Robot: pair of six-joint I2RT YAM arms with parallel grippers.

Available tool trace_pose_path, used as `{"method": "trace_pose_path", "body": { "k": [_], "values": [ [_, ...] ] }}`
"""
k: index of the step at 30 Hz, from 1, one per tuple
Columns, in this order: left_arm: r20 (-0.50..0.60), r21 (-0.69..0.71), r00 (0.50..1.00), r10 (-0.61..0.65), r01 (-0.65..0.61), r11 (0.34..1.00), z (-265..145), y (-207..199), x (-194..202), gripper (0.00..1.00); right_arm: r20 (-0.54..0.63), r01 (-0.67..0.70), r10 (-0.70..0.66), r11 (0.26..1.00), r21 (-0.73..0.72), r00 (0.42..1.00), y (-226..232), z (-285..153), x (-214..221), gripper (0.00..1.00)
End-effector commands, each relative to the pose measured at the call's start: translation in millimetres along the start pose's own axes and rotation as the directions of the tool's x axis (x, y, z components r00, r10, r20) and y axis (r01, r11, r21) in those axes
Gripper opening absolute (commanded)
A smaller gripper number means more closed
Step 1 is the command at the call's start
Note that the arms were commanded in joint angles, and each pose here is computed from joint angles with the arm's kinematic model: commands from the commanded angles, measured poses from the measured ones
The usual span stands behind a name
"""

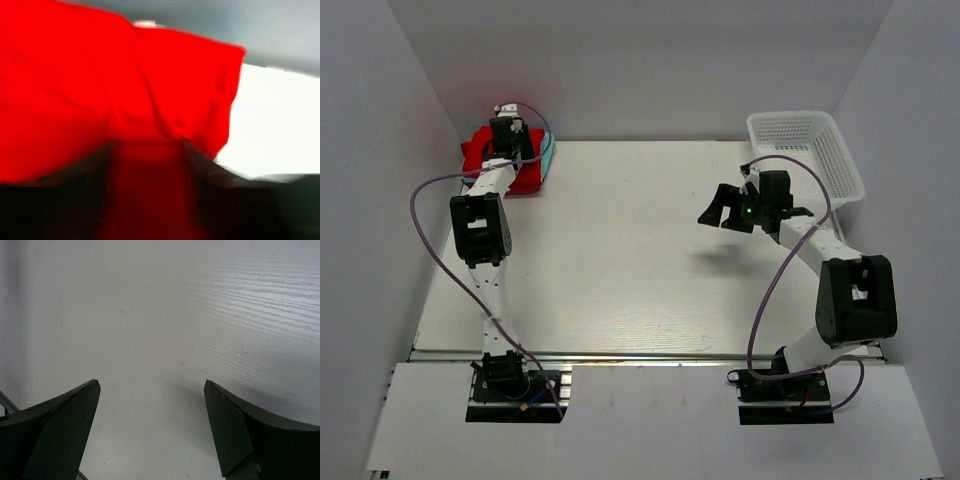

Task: Fold and stack the t-shirts
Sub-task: Put the neatly folded tshirt into the corner of the board with the left arm

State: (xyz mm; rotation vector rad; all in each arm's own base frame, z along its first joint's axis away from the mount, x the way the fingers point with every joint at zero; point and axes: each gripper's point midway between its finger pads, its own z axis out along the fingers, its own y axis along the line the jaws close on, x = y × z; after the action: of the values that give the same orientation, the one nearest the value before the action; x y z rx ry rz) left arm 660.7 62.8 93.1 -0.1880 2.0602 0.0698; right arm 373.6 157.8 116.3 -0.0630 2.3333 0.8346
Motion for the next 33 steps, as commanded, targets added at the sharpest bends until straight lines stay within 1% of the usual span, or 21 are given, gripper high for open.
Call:
{"method": "trace_pose_path", "body": {
  "k": [1,2,3,4,5,9,10,11,12,13,14,15,16,17,18,20,21,23,25,27,33],
  "values": [
    [0.196,0.028,0.979,-0.048,0.043,0.999,-68.1,-2.3,-114.2,0.82,0.127,0.105,-0.096,0.992,-0.066,0.987,30.5,-24.8,-31.3,0.90],
    [0.227,0.046,0.972,-0.062,0.053,0.998,-78.4,-5.4,-130.4,0.88,0.132,0.116,-0.106,0.991,-0.069,0.985,32.7,-27.2,-31.3,0.90],
    [0.180,0.063,0.981,-0.075,0.064,0.996,-88.1,-8.7,-124.8,0.99,0.138,0.117,-0.106,0.990,-0.074,0.985,35.0,-30.8,-31.2,0.90],
    [0.202,0.096,0.974,-0.100,0.082,0.992,-112.0,-14.2,-142.6,1.00,0.167,0.135,-0.120,0.988,-0.080,0.979,41.3,-40.3,-34.6,0.90],
    [0.200,0.169,0.975,-0.096,0.062,0.984,-125.6,-34.0,-145.6,1.00,0.162,0.138,-0.123,0.987,-0.084,0.979,42.2,-41.8,-29.3,0.90],
    [0.179,0.329,0.975,-0.133,0.068,0.942,-189.8,-64.5,-145.0,1.00,0.216,0.170,-0.146,0.981,-0.097,0.965,54.5,-64.7,-26.2,0.90],
    [0.107,0.360,0.981,-0.159,0.111,0.926,-194.7,-73.7,-118.0,1.00,0.214,0.166,-0.143,0.981,-0.096,0.966,53.5,-68.7,-18.1,0.90],
    [0.080,0.357,0.982,-0.173,0.134,0.924,-204.8,-72.8,-107.2,1.00,0.237,0.180,-0.153,0.979,-0.098,0.959,58.4,-76.9,-18.9,0.90],
    [0.101,0.386,0.977,-0.189,0.137,0.912,-237.0,-79.0,-113.5,1.00,0.246,0.182,-0.154,0.979,-0.095,0.957,58.0,-80.0,-17.8,0.90],
    [0.040,0.387,0.980,-0.197,0.166,0.907,-238.6,-78.8,-76.8,1.00,0.227,0.167,-0.143,0.982,-0.090,0.963,52.9,-78.8,-4.6,0.90],
    [0.076,0.420,0.975,-0.208,0.158,0.894,-270.7,-88.6,-81.1,1.00,0.263,0.185,-0.156,0.979,-0.088,0.952,59.4,-90.4,-6.7,0.90],
    [0.070,0.429,0.975,-0.212,0.163,0.889,-281.0,-91.8,-69.9,1.00,0.269,0.184,-0.156,0.980,-0.081,0.950,58.1,-93.0,-5.2,0.90],
    [0.022,0.425,0.979,-0.202,0.174,0.889,-284.0,-92.7,-34.9,1.00,0.264,0.179,-0.153,0.981,-0.075,0.952,56.0,-95.7,4.1,0.90],
    [0.010,0.442,0.980,-0.199,0.174,0.880,-295.8,-100.4,-24.2,1.00,0.276,0.172,-0.153,0.984,-0.048,0.949,53.6,-101.6,4.6,0.90],
    [-0.038,0.429,0.982,-0.186,0.184,0.884,-302.0,-100.2,4.2,1.00,0.263,0.160,-0.145,0.986,-0.037,0.954,49.7,-101.3,11.6,0.90],
    [-0.031,0.474,0.980,-0.198,0.189,0.860,-340.0,-106.5,10.4,1.00,0.277,0.144,-0.138,0.990,-0.003,0.951,45.6,-108.9,15.3,0.90],
    [-0.059,0.505,0.982,-0.181,0.186,0.843,-351.0,-113.3,30.5,1.00,0.268,0.127,-0.127,0.992,0.017,0.955,37.4,-107.0,26.3,0.90],
    [0.004,0.519,0.979,-0.204,0.173,0.837,-385.2,-108.6,25.8,1.00,0.300,0.142,-0.140,0.990,0.017,0.944,38.5,-112.3,28.8,0.90],
    [0.012,0.456,0.976,-0.219,0.190,0.869,-393.2,-94.6,38.0,1.00,0.290,0.140,-0.140,0.990,0.022,0.947,29.7,-106.8,43.6,0.90],
    [0.066,0.401,0.969,-0.238,0.192,0.896,-403.2,-79.8,30.5,1.00,0.293,0.142,-0.141,0.990,0.016,0.946,26.8,-106.6,54.1,0.90],
    [0.054,0.487,0.975,-0.216,0.163,0.858,-409.4,-97.2,28.0,1.00,0.344,0.160,-0.143,0.987,-0.024,0.928,33.2,-111.5,59.0,0.90]
  ]
}}
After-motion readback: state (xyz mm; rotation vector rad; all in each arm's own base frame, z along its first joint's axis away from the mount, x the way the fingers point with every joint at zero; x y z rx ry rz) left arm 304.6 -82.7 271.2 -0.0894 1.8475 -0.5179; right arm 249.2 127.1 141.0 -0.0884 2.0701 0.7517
